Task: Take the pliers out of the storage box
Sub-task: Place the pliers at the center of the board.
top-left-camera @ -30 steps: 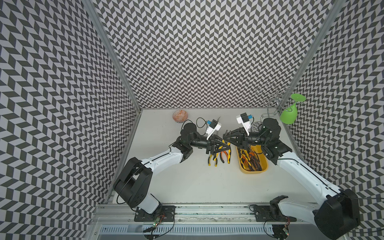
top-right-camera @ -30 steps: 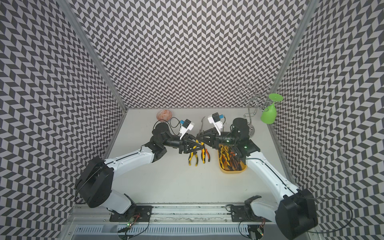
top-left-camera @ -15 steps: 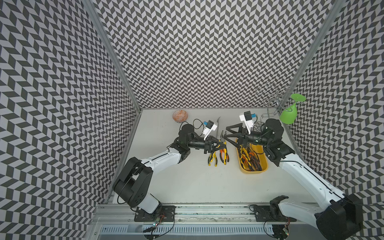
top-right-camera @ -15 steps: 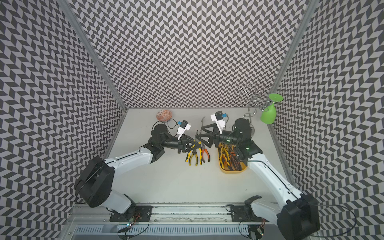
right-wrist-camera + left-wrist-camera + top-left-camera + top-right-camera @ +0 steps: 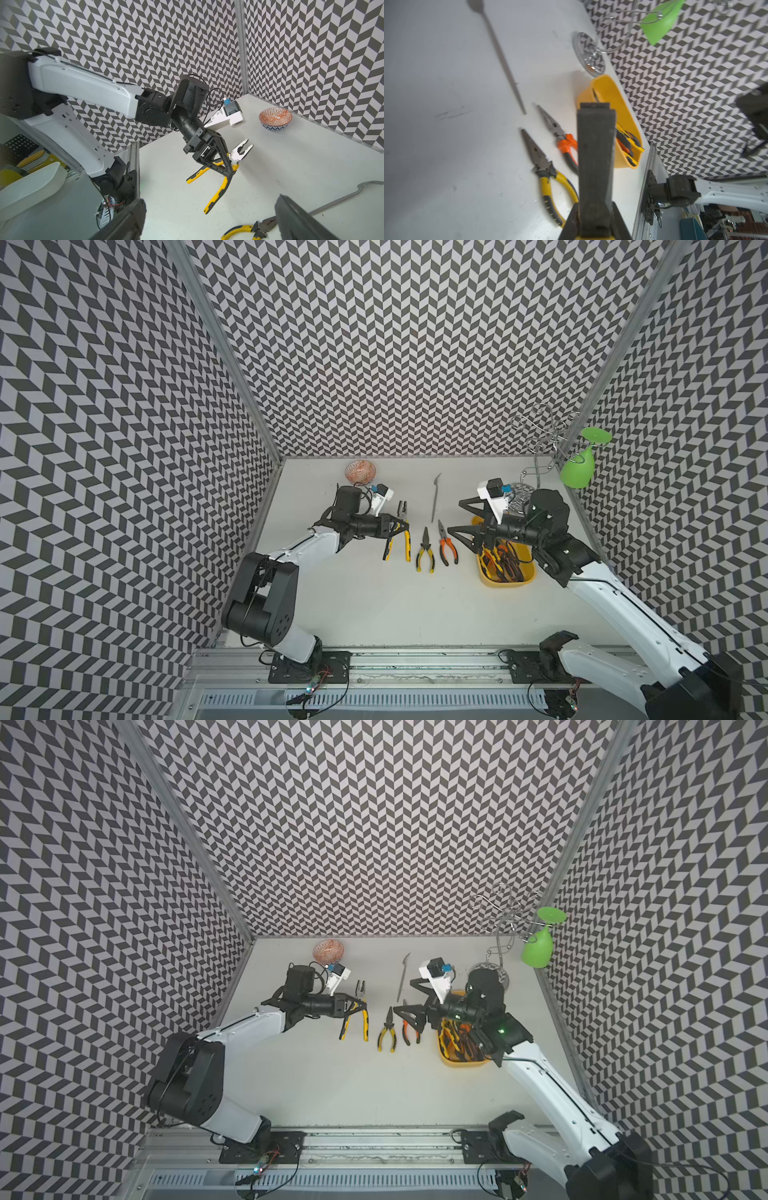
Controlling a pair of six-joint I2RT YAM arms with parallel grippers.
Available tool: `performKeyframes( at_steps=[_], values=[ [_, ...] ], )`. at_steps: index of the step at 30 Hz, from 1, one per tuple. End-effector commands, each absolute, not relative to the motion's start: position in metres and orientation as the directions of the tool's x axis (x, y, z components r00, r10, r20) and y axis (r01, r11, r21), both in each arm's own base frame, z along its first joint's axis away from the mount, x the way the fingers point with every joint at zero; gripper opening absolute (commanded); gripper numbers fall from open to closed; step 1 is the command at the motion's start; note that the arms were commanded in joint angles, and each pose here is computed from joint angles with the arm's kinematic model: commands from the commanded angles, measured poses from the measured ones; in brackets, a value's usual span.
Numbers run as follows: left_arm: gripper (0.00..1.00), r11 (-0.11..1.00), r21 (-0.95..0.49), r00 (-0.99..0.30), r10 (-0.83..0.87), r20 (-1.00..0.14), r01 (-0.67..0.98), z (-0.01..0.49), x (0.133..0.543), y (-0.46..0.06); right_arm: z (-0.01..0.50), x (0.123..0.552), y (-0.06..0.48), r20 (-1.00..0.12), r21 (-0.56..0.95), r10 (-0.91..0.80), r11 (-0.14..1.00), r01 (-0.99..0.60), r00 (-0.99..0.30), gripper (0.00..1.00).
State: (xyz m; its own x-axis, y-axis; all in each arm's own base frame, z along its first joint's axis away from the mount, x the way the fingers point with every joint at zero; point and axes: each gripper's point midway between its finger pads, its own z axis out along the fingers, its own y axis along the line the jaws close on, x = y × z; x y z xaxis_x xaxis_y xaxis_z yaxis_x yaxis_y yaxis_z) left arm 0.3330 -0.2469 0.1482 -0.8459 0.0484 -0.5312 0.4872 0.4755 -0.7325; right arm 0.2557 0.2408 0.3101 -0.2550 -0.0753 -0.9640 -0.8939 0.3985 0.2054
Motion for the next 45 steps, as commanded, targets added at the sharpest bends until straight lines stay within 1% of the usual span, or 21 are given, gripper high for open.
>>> performKeyframes(
  at_steps=[1, 4, 8, 12, 25, 26, 29, 31, 32, 35, 39, 40, 43, 45],
  values=[
    [0.0, 0.523, -0.746, -0.884, 0.033, -0.466, 0.413, 0.137, 0.34, -0.248, 0.307, 0.255, 0.241, -0.97, 0.172, -0.092, 0.405, -0.898, -0.227, 0.99],
    [0.0, 0.509, -0.791, -0.921, 0.007, -0.39, 0.339, 0.123, 0.345, -0.253, 0.305, 0.255, 0.245, -0.966, 0.185, -0.096, 0.393, -0.901, -0.24, 0.99],
    [0.0, 0.542, -0.796, -0.944, -0.018, -0.33, 0.268, 0.099, 0.355, -0.255, 0.3, 0.256, 0.245, -0.961, 0.198, -0.1, 0.398, -0.896, -0.257, 0.99],
    [0.0, 0.517, -0.827, -0.959, -0.039, -0.281, 0.222, 0.086, 0.361, -0.261, 0.295, 0.255, 0.245, -0.957, 0.212, -0.1, 0.404, -0.89, -0.273, 0.99],
    [0.0, 0.541, -0.829, -0.976, -0.066, -0.209, 0.141, 0.038, 0.387, -0.265, 0.286, 0.255, 0.243, -0.947, 0.236, -0.105, 0.415, -0.879, -0.304, 0.98],
    [0.01, 0.542, -0.829, -0.976, -0.067, -0.205, 0.137, 0.035, 0.388, -0.265, 0.286, 0.255, 0.243, -0.946, 0.237, -0.105, 0.416, -0.878, -0.305, 0.98],
    [0.12, 0.547, -0.828, -0.978, -0.072, -0.194, 0.124, 0.029, 0.391, -0.266, 0.286, 0.255, 0.243, -0.946, 0.236, -0.107, 0.42, -0.876, -0.306, 0.98],
    [0.28, 0.563, -0.818, -0.978, -0.077, -0.192, 0.116, 0.027, 0.391, -0.263, 0.286, 0.256, 0.242, -0.946, 0.233, -0.111, 0.423, -0.875, -0.305, 0.98],
    [0.31, 0.565, -0.817, -0.979, -0.076, -0.191, 0.115, 0.026, 0.39, -0.263, 0.286, 0.255, 0.242, -0.946, 0.231, -0.113, 0.421, -0.877, -0.303, 0.98],
    [0.37, 0.58, -0.809, -0.979, -0.093, -0.183, 0.097, 0.024, 0.389, -0.259, 0.288, 0.256, 0.243, -0.948, 0.227, -0.112, 0.423, -0.877, -0.299, 0.99],
    [0.54, 0.622, -0.779, -0.977, -0.113, -0.18, 0.072, 0.018, 0.389, -0.251, 0.289, 0.258, 0.242, -0.95, 0.219, -0.11, 0.433, -0.875, -0.292, 0.99],
    [0.57, 0.637, -0.768, -0.975, -0.121, -0.185, 0.067, 0.018, 0.389, -0.249, 0.289, 0.258, 0.241, -0.951, 0.217, -0.11, 0.434, -0.875, -0.29, 0.99],
    [0.75, 0.677, -0.733, -0.969, -0.137, -0.206, 0.06, 0.018, 0.392, -0.242, 0.289, 0.259, 0.241, -0.951, 0.214, -0.11, 0.439, -0.873, -0.288, 0.98],
    [0.83, 0.712, -0.7, -0.965, -0.138, -0.221, 0.059, 0.018, 0.394, -0.236, 0.289, 0.261, 0.24, -0.952, 0.209, -0.108, 0.451, -0.868, -0.286, 0.98]
  ],
)
